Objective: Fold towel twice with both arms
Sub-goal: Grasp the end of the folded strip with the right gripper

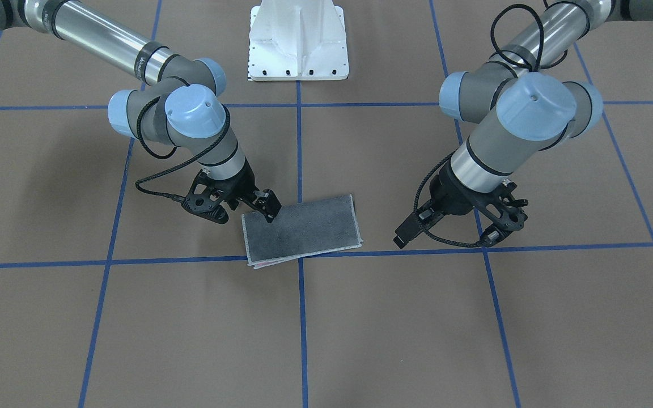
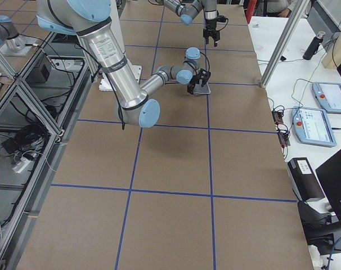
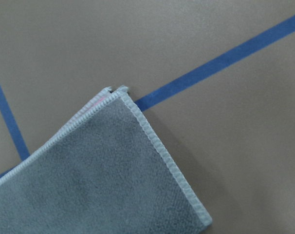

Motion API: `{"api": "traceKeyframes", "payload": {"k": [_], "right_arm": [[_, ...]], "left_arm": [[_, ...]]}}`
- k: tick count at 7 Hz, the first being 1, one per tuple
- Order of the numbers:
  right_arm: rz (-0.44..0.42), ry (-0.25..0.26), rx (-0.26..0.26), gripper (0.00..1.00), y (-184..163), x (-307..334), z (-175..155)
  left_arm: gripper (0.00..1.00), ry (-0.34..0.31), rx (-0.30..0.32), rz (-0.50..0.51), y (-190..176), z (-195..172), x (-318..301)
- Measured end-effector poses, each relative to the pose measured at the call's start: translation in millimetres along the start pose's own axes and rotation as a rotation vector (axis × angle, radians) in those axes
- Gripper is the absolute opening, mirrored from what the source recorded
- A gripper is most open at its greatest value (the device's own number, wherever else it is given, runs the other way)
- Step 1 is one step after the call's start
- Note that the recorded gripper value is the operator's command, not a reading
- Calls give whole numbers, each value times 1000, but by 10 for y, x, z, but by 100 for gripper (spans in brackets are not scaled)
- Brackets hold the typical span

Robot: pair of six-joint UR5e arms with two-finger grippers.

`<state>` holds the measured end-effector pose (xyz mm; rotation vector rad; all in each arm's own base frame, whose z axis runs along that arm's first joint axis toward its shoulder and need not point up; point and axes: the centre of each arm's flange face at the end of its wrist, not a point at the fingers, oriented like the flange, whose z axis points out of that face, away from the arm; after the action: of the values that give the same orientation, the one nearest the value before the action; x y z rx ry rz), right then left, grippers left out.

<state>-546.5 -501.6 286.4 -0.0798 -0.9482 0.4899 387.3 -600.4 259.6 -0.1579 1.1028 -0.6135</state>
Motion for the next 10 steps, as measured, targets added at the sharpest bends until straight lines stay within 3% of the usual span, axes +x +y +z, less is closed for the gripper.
{"api": "traceKeyframes", "payload": {"k": [3,4,6,10], "right_arm": [[-17,12,21,90,-102,21,52],[-22,17,26,80,-119,7,81],[-21,15,27,2,-120,-26,82],[-30,3,17,0,-87,-58,25]], "left_arm": [[100,-1,0,-1,-3,3,-7],[100,-1,-1,0,-1,3,-7],[100,0,-2,0,1,-5,-3],[100,2,0,1,2,-18,14]]}}
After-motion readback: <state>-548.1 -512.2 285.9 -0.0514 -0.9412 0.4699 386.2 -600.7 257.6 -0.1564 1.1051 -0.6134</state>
